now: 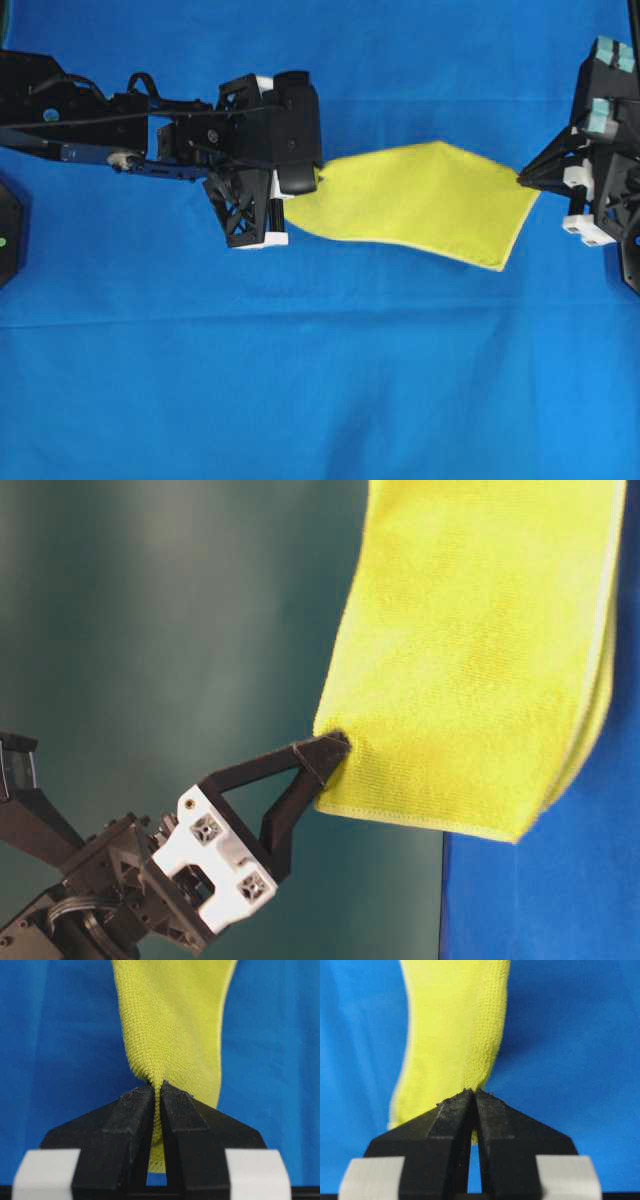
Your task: Fold the yellow towel.
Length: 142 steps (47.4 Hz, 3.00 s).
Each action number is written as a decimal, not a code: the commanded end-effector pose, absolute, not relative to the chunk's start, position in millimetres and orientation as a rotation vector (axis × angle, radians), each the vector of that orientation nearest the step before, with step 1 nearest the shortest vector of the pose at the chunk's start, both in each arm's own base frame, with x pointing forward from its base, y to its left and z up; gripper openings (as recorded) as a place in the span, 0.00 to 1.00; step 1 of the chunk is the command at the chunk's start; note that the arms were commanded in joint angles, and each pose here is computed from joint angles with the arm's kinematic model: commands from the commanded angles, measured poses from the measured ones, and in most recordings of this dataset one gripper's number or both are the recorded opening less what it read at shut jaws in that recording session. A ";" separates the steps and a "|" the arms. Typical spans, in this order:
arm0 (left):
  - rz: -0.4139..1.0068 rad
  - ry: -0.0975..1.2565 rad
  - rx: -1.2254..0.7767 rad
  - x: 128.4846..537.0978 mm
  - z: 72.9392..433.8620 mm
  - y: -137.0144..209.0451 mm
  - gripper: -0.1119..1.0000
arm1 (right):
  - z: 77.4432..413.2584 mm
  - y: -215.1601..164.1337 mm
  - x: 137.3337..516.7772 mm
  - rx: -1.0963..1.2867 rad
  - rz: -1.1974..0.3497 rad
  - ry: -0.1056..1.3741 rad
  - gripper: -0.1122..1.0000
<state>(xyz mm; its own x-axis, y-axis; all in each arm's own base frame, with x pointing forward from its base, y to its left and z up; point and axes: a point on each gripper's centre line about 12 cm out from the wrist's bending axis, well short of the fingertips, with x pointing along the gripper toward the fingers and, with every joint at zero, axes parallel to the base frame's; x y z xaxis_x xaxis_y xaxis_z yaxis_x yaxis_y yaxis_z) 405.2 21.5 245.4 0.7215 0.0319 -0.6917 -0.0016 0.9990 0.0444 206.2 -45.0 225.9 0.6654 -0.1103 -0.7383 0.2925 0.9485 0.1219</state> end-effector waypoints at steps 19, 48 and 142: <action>-0.129 0.545 0.083 434.4 254.7 -50.0 0.12 | 231.7 -144.6 210.0 0.216 -0.580 0.731 0.12; -0.187 0.426 0.102 499.3 260.9 -87.7 0.12 | 242.1 -210.7 282.1 0.156 -0.610 0.701 0.12; -0.154 0.465 -0.125 455.7 167.9 -93.5 0.13 | 175.7 -187.0 368.4 0.131 -0.438 0.778 0.12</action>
<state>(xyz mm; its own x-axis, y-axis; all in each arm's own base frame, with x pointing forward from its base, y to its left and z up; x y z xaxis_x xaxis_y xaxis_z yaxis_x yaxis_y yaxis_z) 455.9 -79.7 148.9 0.8653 -0.1459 -0.4796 0.0814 0.9849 -0.1527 367.8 -181.1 165.4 0.6078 -0.3151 -0.7289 0.4176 0.9075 -0.0441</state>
